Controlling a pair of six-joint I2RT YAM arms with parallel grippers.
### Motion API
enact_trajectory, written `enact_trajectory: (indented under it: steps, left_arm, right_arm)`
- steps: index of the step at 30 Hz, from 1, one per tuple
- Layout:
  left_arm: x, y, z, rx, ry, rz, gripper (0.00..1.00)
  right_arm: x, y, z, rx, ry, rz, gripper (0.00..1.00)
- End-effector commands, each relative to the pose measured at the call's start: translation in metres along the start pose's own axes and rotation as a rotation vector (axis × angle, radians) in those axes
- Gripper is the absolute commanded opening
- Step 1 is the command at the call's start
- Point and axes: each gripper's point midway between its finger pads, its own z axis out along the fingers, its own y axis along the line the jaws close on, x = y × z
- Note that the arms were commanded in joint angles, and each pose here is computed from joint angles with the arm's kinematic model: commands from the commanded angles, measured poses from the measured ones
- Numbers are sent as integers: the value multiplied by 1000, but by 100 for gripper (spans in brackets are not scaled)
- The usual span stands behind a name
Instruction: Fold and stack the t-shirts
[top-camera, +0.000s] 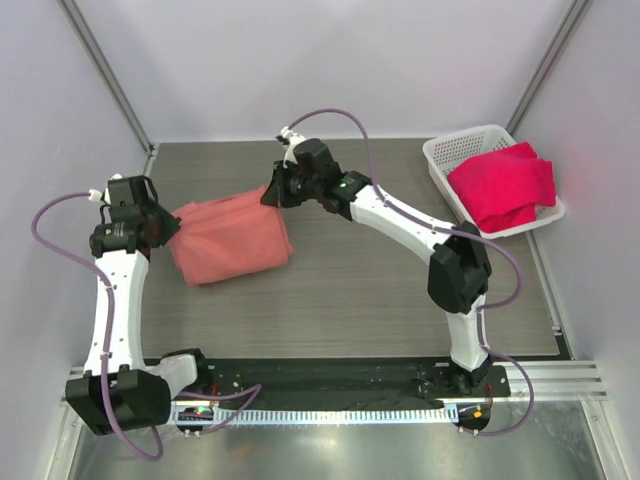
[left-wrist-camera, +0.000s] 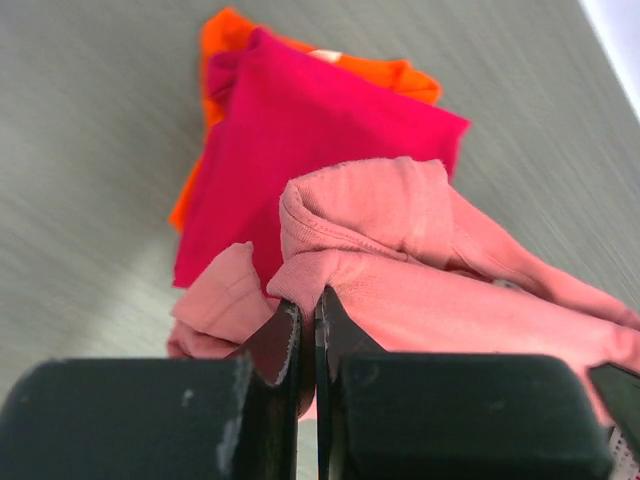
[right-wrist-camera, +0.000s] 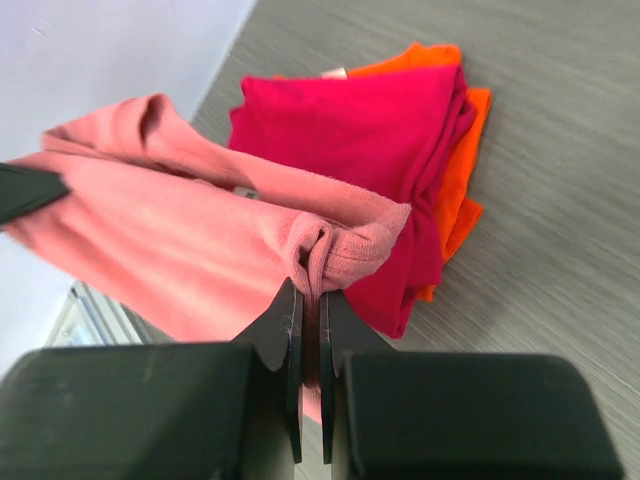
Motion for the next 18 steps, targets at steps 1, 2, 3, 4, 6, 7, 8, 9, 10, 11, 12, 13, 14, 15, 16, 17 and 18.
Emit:
enact_trajectory:
  steps: [1,2,3,4,6,7,8,9,10,11,12,13,14,15,16,17,18]
  left_arm:
    - [-1,26,1,-60,15,-16,0]
    - [-1,32,3,-80,11,-19,0]
    - [-4,38,4,-97,1,-29,0]
    - [-5,42,6,-108,-2,-33,0]
    - [-5,48,15,-121,5,-50,0]
    - [-3,50,23,-132,23,-61,0]
    - [-3,49,30,-128,33,-68,0]
    - [-6,52,35,-141,32,-77,0]
    - [-5,55,45,-164,47,-83,0]
    - [-8,56,50,-176,44,-93,0]
    - [-16,57,54,-186,18,-99,0]
    - [-18,58,60,-200,13,-101,0]
    - [-18,61,69,-221,23,-116,0]
    - [-23,59,77,-217,10,-122,0]
    - [-26,59,84,-218,4,-125,1]
    - [-24,61,99,-234,24,-132,1]
    - [-23,63,107,-244,40,-153,0]
  right_arm:
    - [-20,5,13,-1,-51,-5,1]
    - [-17,6,18,-9,-41,1,1]
    - [-18,6,23,-13,-41,2,1]
    - [-9,1,33,-6,-22,7,1]
    - [-8,-2,41,-6,-20,9,1]
    - [-8,-3,45,-5,-21,7,1]
    - [-5,-7,56,-3,-17,10,1]
    - [-6,-7,60,-7,-18,7,1]
    - [-5,-9,66,-7,-18,10,1]
    - [-8,-9,75,-12,-24,12,1]
    - [-9,-10,81,-16,-30,13,1]
    - [-10,-11,86,-18,-34,13,1]
    - [-11,-10,91,-21,-39,12,1]
    - [-11,-13,102,-22,-45,11,1]
    - [-12,-18,108,-6,-58,6,1]
    - [-23,-14,111,-14,-90,-2,1]
    - [-23,-18,116,-10,-96,-7,1]
